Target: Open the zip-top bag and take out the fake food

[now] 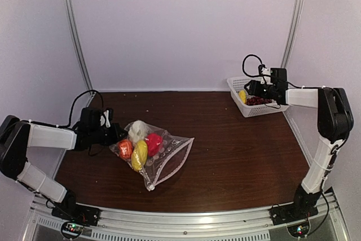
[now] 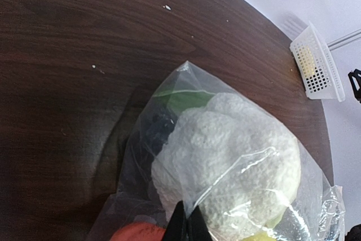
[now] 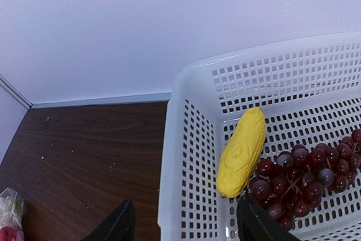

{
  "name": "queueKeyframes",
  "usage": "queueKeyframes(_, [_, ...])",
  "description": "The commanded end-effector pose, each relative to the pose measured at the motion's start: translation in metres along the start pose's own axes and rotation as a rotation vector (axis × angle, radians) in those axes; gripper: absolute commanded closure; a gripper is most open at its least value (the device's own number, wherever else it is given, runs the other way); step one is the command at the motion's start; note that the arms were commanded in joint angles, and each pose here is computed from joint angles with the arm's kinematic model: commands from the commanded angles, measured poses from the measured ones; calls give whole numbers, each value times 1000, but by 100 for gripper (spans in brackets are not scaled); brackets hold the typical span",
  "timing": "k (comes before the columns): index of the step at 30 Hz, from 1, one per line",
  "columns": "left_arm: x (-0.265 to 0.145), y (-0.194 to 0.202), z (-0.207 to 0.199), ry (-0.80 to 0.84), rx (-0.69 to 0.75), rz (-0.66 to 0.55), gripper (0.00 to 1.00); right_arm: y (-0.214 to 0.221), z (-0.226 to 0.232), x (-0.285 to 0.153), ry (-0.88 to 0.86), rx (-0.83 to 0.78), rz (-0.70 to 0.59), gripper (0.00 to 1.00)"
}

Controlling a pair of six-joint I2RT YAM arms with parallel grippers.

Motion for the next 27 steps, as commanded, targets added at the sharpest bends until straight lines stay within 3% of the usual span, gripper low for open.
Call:
queueKeyframes(1, [-5, 0, 1, 1, 8, -17, 100, 17, 41, -29, -142, -62, -1, 38])
queueKeyframes(13, [-8, 1, 0, 7, 9, -17, 100, 159, 136, -99, -440, -301, 168, 41])
queueKeyframes(27, [-10, 4, -1, 22, 0, -12, 100, 237, 197, -143, -642, -408, 294, 46])
Point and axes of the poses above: each gripper's point midway between its finger pads, its own x axis out along the fingers, its own z axis along the line the jaws close on, y = z × x, the point moved 9 cm from there along -x, back along the fingers, and after that the axes turned 11 degrees about x, right-handed, at the moved point
